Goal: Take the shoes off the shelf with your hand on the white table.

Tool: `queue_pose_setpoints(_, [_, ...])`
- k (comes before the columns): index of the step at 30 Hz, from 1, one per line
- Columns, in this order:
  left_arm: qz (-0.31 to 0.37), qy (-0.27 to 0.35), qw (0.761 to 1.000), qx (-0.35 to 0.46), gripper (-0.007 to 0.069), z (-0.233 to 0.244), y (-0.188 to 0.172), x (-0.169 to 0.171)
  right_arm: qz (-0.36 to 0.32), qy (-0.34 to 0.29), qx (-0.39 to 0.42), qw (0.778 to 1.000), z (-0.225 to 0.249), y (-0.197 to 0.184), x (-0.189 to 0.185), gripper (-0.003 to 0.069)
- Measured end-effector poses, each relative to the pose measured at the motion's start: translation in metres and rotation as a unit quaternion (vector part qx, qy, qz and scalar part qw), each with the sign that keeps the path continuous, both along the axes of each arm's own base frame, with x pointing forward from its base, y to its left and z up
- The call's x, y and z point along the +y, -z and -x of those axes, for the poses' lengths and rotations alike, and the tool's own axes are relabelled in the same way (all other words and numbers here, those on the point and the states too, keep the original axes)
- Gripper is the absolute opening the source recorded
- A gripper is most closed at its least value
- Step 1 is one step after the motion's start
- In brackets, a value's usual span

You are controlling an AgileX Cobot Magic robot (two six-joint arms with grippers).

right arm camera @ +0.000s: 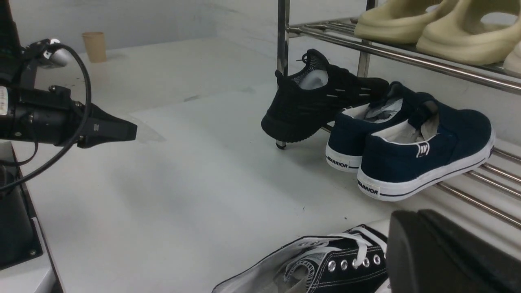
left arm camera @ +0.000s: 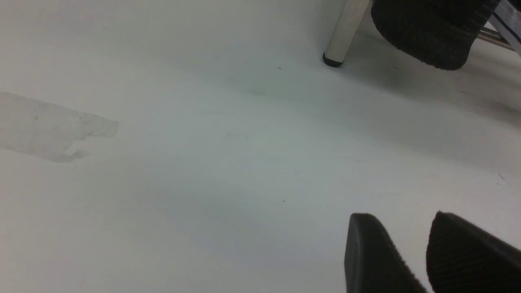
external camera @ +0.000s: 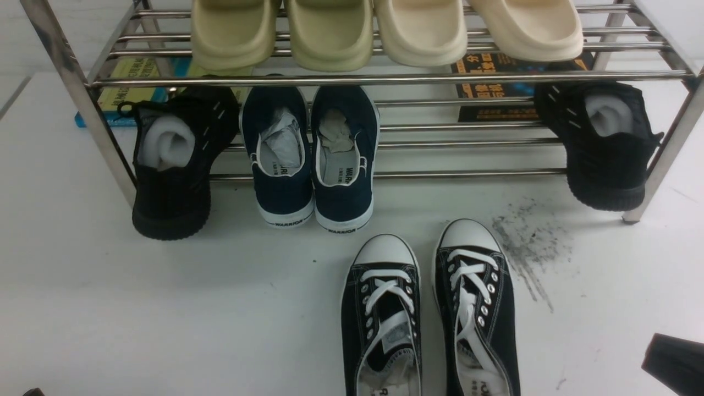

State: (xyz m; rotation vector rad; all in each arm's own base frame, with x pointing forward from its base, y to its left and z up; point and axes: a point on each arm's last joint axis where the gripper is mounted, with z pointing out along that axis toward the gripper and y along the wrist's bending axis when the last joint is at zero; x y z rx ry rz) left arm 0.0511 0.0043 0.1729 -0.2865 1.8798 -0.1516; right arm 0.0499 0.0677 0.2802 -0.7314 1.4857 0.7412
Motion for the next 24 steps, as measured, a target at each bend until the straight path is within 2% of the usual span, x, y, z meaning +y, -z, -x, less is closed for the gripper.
queue_pose_setpoints(24, [0.0,0.0,1.0,0.0,0.0242,0.0,0.0,0.0,-0.006,-0.001,0.008,1.0,0.0002,0.0,0.0001,0.0003])
